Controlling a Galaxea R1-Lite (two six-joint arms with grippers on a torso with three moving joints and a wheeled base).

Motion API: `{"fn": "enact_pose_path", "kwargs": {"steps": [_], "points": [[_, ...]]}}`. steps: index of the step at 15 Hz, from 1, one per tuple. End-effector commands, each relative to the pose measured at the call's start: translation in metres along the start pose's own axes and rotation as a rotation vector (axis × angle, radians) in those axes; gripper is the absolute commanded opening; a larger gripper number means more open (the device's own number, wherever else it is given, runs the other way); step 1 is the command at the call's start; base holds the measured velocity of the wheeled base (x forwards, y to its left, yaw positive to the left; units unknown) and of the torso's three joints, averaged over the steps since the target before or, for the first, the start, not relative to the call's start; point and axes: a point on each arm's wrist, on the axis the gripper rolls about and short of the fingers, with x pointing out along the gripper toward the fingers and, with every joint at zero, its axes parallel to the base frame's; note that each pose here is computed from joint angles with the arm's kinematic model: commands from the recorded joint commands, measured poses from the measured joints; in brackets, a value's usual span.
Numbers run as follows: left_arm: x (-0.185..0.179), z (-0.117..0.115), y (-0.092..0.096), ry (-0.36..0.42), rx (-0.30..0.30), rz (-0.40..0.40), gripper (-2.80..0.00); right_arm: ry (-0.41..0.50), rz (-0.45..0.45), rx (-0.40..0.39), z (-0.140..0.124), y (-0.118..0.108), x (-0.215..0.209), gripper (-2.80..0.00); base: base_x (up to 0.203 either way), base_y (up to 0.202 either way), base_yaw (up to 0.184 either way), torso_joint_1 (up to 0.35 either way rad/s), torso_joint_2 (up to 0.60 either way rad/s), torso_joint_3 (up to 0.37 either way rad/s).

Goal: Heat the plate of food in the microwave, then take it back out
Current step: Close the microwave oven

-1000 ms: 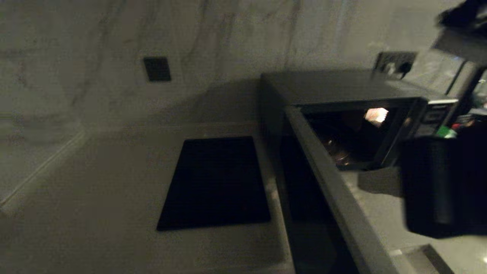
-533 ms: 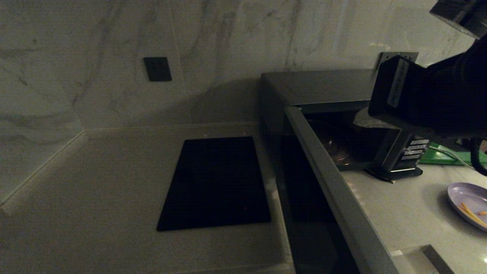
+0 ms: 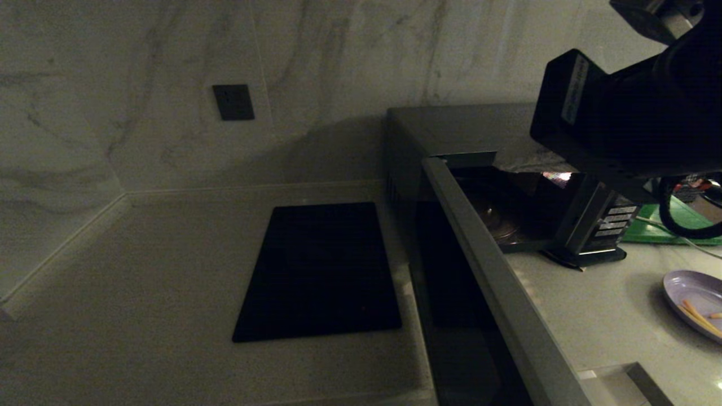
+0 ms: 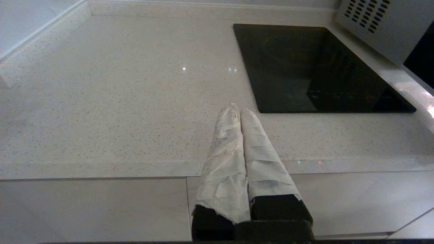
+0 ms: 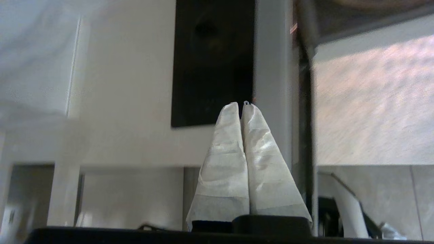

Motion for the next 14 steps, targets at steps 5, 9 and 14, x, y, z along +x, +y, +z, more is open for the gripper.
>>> {"fn": "enact_pose_path", "kwargs": {"steps": [5,9,14], "points": [[0.000,0.000,0.000,0.001,-0.001,0.001,-2.80,0.116,-0.019,0.018,-0.016,0.008,0.032,-2.80,0.000,0.000,0.000,0.000,0.00,0.000],[0.000,0.000,0.000,0.001,-0.001,0.001,-2.80,0.177,-0.078,0.031,-0.027,0.006,0.047,-2.80,0.000,0.000,0.000,0.000,0.00,0.000],[0.000,0.000,0.000,0.001,-0.001,0.001,-2.80,0.241,-0.175,0.027,-0.039,-0.003,0.056,-2.80,0.000,0.000,0.000,0.000,0.00,0.000]]}}
